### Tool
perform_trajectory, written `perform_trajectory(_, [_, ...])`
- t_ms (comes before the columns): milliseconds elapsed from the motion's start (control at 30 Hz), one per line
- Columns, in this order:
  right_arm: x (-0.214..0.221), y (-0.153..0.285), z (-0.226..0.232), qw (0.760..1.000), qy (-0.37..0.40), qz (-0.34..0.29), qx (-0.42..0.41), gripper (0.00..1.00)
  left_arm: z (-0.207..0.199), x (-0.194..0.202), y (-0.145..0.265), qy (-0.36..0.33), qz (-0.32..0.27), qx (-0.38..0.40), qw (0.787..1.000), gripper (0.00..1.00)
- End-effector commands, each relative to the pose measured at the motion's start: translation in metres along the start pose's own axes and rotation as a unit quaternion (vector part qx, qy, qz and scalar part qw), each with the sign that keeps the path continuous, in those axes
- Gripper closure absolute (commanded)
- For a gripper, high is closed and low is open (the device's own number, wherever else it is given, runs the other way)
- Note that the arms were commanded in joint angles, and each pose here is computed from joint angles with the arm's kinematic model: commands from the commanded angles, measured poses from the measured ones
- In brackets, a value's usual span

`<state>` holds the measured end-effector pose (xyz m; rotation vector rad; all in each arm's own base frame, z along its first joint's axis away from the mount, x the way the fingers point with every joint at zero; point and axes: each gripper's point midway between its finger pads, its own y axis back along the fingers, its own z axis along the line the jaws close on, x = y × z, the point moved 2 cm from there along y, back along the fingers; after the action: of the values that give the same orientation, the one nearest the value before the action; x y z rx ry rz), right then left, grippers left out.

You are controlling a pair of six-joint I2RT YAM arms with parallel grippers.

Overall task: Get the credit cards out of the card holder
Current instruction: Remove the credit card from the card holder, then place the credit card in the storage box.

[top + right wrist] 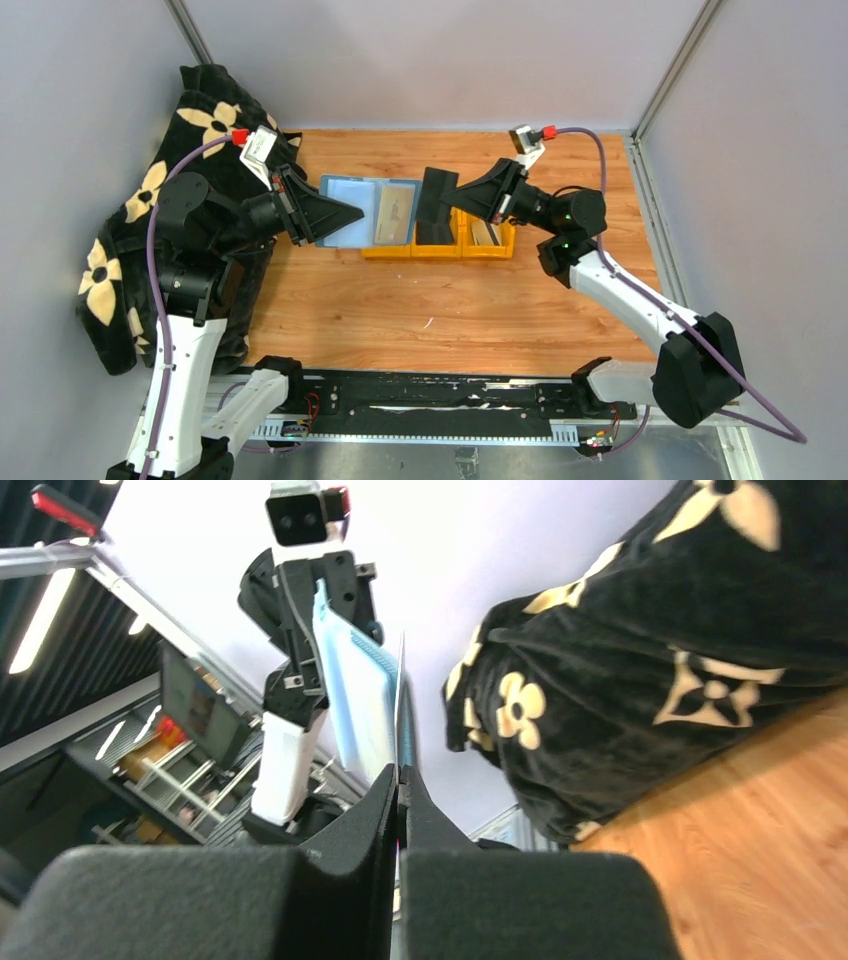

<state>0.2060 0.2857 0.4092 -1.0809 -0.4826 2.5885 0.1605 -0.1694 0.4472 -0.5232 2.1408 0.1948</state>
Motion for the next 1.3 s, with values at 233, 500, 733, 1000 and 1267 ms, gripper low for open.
perform_trajectory(233, [-0.009,0.077,-0.110,0.970,0.032,0.028,0.240,1.00,-0.013,-0.007,0.004,-0.031,-0.005,0.012,0.999,1.00])
perform_trajectory(500, [0.001,0.098,-0.203,0.927,0.016,0.067,0.370,1.00,-0.015,-0.007,0.005,-0.034,-0.005,0.014,0.999,1.00])
perform_trajectory(733, [0.014,0.090,-0.291,0.875,0.018,0.130,0.465,1.00,-0.016,-0.004,0.006,-0.038,0.002,0.016,0.999,1.00])
perform_trajectory(1000, [0.041,0.082,-0.345,0.824,0.021,0.166,0.542,1.00,-0.014,0.001,0.009,-0.047,0.011,0.008,0.999,1.00])
perform_trajectory(1267, [0.065,0.072,-0.376,0.817,0.004,0.176,0.549,1.00,-0.016,0.001,0.009,-0.049,0.013,0.011,0.999,1.00])
